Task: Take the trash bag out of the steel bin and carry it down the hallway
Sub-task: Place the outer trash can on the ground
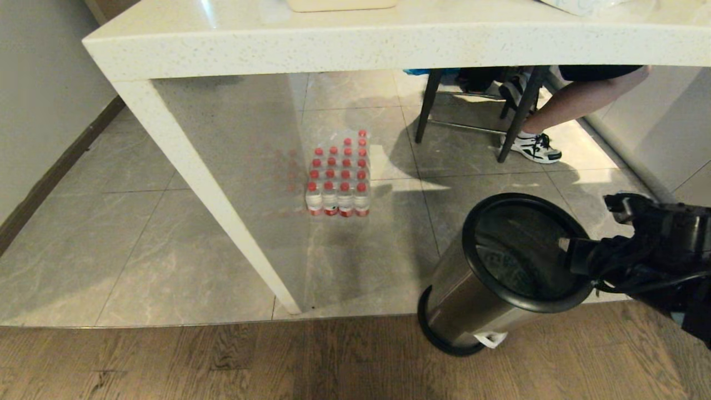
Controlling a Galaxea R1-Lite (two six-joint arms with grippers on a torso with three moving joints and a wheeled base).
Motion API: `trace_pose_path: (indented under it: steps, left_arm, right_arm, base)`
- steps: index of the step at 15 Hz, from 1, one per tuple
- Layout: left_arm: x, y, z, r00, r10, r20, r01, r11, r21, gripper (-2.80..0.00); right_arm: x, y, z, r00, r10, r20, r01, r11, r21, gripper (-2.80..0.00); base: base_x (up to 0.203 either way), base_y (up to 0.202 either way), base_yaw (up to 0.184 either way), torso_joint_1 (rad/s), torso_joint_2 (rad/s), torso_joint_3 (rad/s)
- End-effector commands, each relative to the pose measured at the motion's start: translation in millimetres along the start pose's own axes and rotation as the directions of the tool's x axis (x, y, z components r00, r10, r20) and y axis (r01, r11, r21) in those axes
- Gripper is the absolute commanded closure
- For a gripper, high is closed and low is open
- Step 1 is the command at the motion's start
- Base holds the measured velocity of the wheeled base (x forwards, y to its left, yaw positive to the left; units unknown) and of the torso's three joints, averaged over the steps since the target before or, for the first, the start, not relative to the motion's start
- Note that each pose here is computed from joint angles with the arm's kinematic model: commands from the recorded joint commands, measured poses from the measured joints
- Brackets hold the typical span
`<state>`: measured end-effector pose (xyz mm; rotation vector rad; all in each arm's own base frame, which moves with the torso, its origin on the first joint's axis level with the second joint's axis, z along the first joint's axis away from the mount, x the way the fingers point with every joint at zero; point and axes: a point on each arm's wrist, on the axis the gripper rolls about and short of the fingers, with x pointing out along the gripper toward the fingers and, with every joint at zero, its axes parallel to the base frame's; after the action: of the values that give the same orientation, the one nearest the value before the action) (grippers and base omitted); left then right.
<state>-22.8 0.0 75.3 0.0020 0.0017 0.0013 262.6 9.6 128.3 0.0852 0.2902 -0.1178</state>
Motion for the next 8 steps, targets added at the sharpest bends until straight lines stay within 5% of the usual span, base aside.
trace_pose_path:
  steps: [1, 8]
  left_arm:
    - [0, 0.0, 0, 1.0, 0.0, 0.0, 0.0, 1.0, 0.001, 0.0]
    - [0, 0.0, 0, 1.0, 0.0, 0.0, 0.0, 1.0, 0.0, 0.0]
  right_arm:
    - [-27, -2, 17, 0.997, 0.008, 0.073, -0.008, 1.0, 0.011, 0.0]
    - [-110, -13, 29, 0.995, 0.012, 0.099, -0.013, 1.0, 0.01, 0.0]
  base:
    - [0.0, 0.0, 0.0, 0.0, 0.0, 0.0]
    - [0.0, 0.0, 0.0, 0.0, 0.0, 0.0]
